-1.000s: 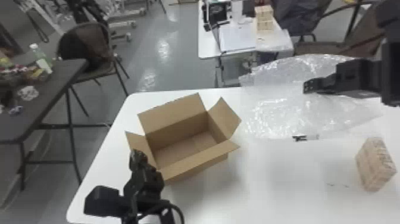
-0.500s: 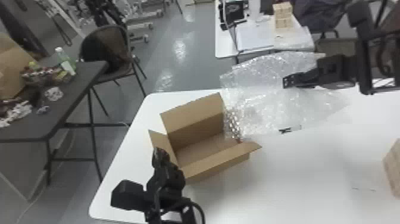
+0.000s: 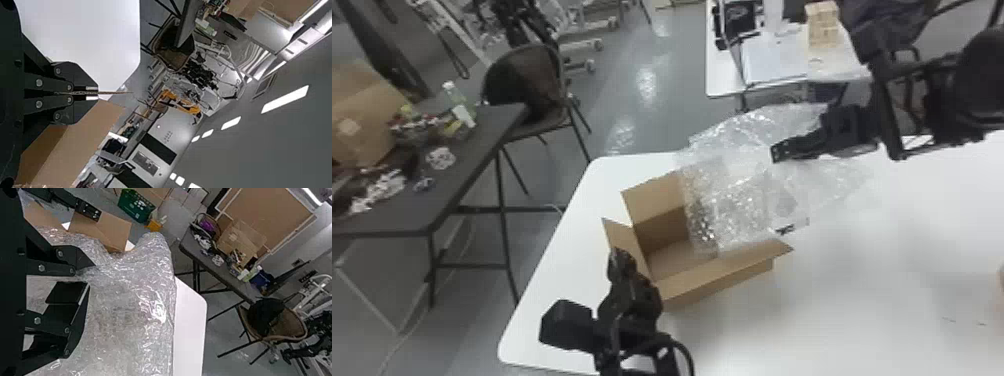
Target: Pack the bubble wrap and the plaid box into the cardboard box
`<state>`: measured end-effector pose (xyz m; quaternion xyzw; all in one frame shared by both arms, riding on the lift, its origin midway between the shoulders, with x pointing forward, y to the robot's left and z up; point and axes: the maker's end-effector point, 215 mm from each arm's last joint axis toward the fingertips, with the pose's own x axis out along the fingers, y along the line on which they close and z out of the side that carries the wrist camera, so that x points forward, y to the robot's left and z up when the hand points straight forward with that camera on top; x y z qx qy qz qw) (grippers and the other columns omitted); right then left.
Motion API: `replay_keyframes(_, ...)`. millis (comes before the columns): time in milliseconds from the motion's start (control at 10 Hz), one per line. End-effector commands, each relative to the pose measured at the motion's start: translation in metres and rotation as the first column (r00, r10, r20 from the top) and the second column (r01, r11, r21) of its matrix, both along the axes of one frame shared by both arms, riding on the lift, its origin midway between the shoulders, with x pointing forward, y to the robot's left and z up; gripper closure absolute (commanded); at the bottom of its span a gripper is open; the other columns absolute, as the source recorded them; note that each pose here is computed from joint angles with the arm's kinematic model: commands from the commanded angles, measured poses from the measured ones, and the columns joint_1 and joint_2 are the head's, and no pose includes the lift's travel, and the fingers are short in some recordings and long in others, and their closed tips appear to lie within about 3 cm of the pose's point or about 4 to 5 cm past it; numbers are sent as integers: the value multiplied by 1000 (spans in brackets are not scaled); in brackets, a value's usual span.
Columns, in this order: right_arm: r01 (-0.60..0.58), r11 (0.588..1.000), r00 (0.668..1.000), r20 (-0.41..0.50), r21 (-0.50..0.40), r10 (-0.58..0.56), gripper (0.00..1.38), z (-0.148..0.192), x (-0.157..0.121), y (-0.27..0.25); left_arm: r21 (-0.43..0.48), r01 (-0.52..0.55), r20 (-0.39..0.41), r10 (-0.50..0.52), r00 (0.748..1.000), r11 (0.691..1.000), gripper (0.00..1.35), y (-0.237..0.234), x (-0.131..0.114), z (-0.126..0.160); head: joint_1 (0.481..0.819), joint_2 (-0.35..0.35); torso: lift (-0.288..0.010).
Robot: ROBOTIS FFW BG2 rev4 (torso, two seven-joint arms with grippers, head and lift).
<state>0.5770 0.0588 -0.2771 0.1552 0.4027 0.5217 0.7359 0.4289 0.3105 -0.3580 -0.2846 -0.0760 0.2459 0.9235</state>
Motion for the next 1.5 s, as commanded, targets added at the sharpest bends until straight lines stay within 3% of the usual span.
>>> replay_keyframes(0, -31, 999, 999, 6, -18, 31, 1059, -3, -1, 18, 5, 6, -1, -6, 1000, 1000, 1207, 0, 2, 0, 695, 350, -102)
replay_keyframes(500, -83, 996, 996, -22, 22, 84, 1061, -5, 1, 18, 12, 34, -1, -34, 999, 999, 1207, -9, 12, 1, 695, 350, -102)
replay_keyframes(1200, -147, 982, 983, -94, 121, 158, 1058, -25, -23, 26, 19, 53, 1, -53, 999, 998, 1207, -13, 16, 2, 695, 350, -102)
replay_keyframes(1300, -125, 979, 984, -105, 158, 143, 780, -28, -22, 26, 18, 49, -3, -49, 999, 999, 1207, -12, 14, 1, 695, 350, -102)
replay_keyframes(1400, -102, 974, 988, -97, 205, 124, 343, -20, -15, 26, 17, 47, -1, -47, 999, 999, 1207, -11, 14, 1, 695, 350, -102)
